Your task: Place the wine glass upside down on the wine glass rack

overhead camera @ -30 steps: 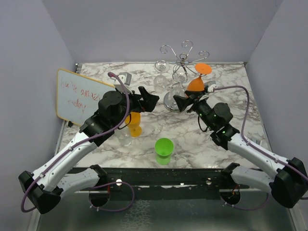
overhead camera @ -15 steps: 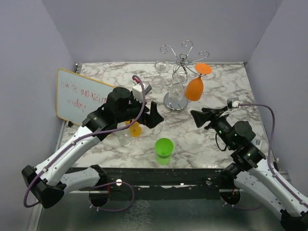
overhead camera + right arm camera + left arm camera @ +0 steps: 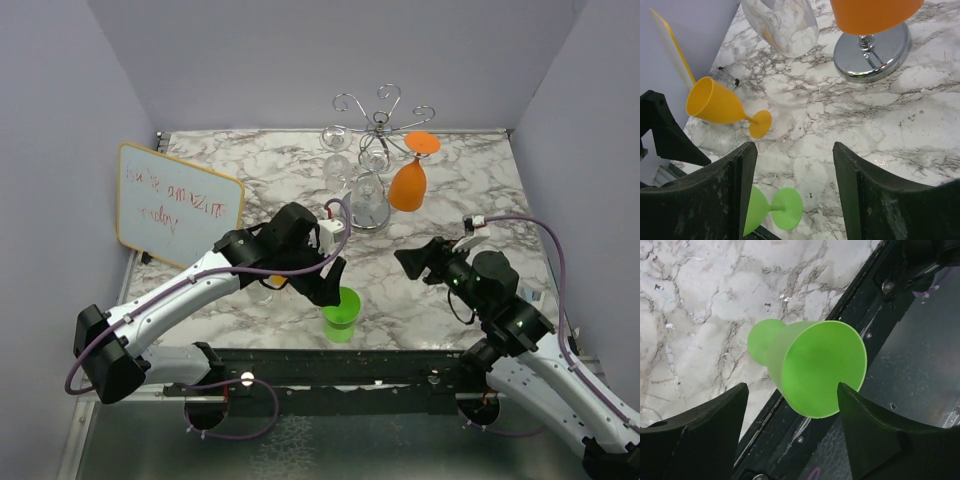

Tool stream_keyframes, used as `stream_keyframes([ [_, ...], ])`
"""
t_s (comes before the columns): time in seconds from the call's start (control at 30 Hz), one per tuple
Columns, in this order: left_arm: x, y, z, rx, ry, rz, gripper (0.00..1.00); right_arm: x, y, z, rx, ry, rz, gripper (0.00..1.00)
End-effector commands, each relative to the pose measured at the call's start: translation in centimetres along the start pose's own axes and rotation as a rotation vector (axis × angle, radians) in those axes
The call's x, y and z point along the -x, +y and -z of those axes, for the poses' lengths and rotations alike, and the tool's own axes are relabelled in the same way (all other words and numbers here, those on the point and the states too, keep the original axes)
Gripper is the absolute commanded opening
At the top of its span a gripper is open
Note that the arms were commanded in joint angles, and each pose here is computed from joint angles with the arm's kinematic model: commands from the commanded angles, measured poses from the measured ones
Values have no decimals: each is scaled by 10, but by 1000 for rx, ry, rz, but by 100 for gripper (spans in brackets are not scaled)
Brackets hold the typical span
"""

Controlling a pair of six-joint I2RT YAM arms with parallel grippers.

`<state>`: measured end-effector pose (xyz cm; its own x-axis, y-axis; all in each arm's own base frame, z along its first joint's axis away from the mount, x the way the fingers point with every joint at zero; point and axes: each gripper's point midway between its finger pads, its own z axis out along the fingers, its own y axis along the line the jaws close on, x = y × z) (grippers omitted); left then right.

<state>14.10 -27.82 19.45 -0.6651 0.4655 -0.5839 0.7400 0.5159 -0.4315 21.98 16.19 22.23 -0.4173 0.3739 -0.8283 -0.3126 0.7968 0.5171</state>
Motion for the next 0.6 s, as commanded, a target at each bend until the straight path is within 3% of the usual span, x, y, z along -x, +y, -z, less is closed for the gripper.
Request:
stream_keyframes([
  [0.0, -15, 14, -7, 98, 55, 47, 69, -16, -2, 6, 7, 54, -29, 66],
  [0.23, -35, 6, -25, 70, 134, -38, 62, -13, 0, 16, 41, 7, -70, 66],
  [0.4, -38, 14, -37, 122, 159, -52, 43, -11, 3, 19, 50, -4, -107, 66],
  [0.57, -23, 15, -37, 163, 95, -109, 20, -14, 2, 19, 13, 30, -185, 66],
])
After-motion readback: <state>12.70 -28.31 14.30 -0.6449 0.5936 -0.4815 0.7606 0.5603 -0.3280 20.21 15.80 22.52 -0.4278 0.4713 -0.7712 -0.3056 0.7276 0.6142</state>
